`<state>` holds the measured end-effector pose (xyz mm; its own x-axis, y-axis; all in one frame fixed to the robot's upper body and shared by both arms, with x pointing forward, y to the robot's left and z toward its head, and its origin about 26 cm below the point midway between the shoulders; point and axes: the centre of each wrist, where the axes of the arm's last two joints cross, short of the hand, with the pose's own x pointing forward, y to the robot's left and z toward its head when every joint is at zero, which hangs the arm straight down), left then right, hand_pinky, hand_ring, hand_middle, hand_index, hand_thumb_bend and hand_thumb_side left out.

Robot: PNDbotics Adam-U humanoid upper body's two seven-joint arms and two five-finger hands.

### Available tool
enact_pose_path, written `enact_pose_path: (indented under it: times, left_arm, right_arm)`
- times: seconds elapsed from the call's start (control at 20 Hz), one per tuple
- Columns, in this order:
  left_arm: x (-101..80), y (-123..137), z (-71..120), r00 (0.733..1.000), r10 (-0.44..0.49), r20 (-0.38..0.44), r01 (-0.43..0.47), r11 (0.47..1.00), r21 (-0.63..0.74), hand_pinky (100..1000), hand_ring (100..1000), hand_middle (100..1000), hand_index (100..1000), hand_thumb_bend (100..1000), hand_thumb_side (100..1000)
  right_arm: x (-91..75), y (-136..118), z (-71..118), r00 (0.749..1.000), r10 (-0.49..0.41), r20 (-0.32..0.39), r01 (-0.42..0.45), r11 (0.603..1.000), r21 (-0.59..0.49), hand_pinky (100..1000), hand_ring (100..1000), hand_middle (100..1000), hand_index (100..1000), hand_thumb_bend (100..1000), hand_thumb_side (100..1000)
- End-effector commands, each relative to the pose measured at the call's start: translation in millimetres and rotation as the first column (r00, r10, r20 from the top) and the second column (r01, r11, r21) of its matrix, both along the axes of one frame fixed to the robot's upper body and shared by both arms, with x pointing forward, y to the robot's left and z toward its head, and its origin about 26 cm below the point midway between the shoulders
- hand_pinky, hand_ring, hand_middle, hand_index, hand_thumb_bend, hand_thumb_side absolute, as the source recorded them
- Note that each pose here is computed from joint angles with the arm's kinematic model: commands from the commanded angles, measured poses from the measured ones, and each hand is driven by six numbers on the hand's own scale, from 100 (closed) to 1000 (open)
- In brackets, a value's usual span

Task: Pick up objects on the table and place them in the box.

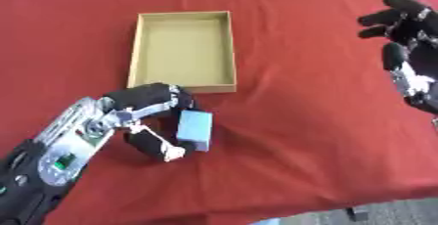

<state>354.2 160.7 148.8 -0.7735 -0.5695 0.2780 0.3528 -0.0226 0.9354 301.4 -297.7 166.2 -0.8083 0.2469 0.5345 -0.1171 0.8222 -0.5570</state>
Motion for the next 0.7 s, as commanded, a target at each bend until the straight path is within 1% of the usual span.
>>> enact_pose_path:
  times: [0.05,0.3,0.5,0.7]
  left_arm:
    - [-1.6,10.0,23.3,0.998,0.019,0.055,-0.017,0.999,-0.033,630,535,442,586,100,168]
    - [-0.6,23.2,60.5,0.989,0.07,0.131,-0.056,0.993,-0.107,631,536,442,587,100,164]
    - [3.6,31.8,78.4,0.98,0.118,0.162,-0.093,0.984,-0.15,631,537,443,587,100,162]
    - [10.3,39.2,89.7,0.967,0.177,0.184,-0.14,0.97,-0.2,630,538,443,586,100,160]
  right_arm:
    - [0.2,-4.1,7.1,1.0,0.0,0.018,0.001,1.0,-0.014,735,813,705,933,100,492]
    - [0.0,-4.3,6.9,1.0,0.0,0.017,0.001,1.0,-0.013,735,813,705,933,100,491]
    - [-0.1,-4.8,6.5,1.0,-0.002,0.016,0.002,1.0,-0.013,735,813,705,933,100,491]
    - [-0.2,-5.0,6.1,1.0,-0.003,0.015,0.003,1.0,-0.012,736,813,705,933,100,490]
